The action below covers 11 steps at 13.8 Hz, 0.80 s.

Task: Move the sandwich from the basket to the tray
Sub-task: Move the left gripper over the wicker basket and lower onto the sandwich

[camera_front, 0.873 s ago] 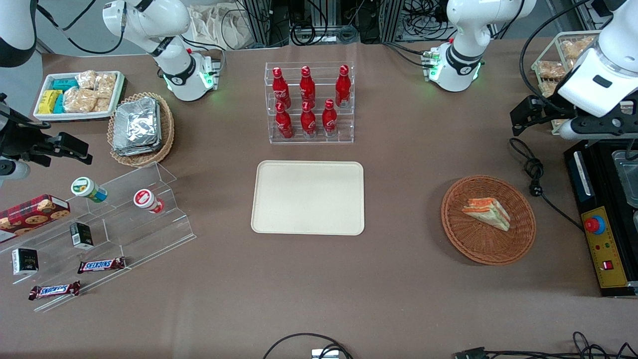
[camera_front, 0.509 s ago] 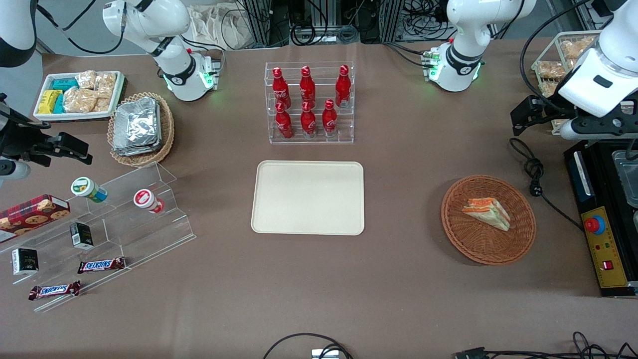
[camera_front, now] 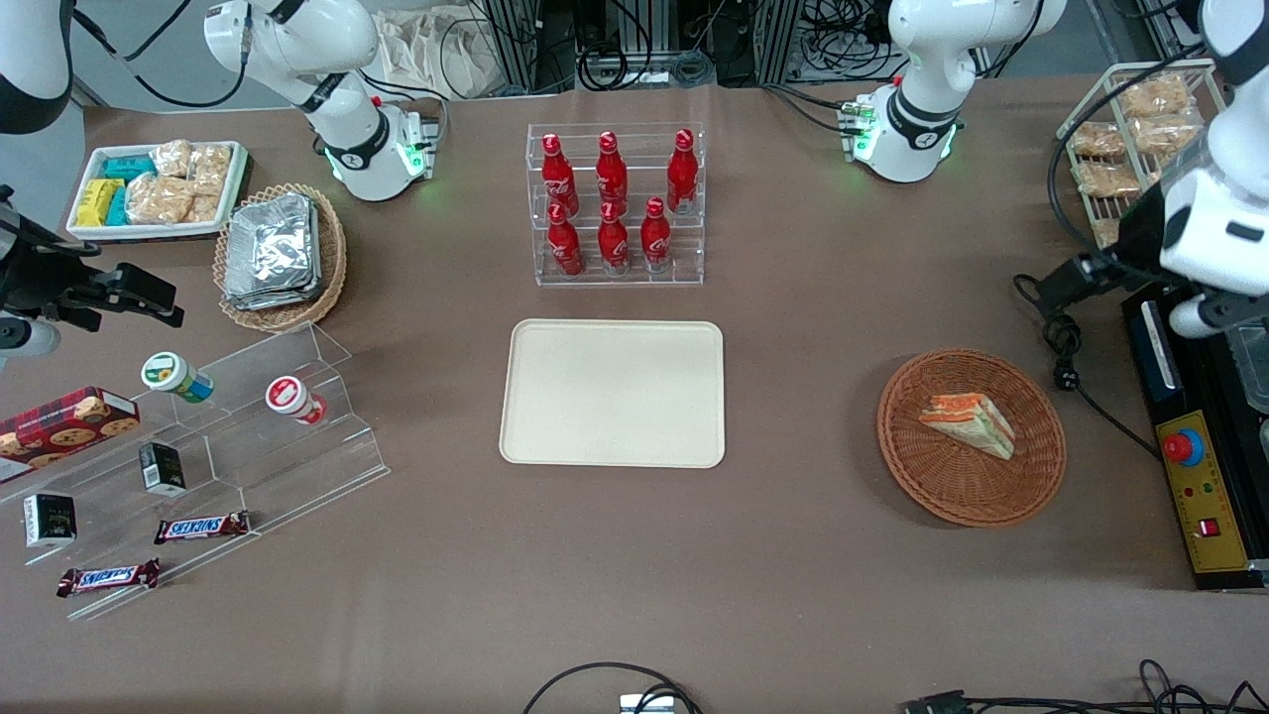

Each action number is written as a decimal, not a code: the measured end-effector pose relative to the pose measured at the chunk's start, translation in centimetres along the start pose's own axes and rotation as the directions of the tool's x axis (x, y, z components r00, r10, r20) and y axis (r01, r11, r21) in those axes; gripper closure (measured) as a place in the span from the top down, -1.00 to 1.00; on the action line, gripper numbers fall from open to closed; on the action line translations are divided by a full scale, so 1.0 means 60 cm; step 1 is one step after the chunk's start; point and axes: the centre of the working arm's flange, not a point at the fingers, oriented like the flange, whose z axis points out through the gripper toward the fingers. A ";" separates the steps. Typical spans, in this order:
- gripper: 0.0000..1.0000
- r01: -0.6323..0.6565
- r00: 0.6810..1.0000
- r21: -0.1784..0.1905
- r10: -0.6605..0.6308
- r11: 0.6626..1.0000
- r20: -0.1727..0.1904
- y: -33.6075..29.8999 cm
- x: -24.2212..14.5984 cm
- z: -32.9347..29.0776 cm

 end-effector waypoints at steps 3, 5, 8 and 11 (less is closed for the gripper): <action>1.00 0.195 0.981 0.003 -0.195 0.981 0.016 -0.014 0.050 0.082; 1.00 0.312 0.950 -0.009 -0.312 0.950 0.003 -0.030 0.080 0.169; 1.00 0.401 0.916 -0.005 -0.400 0.916 0.013 -0.043 0.083 0.307; 1.00 0.486 0.874 0.000 -0.486 0.874 0.019 -0.045 0.073 0.415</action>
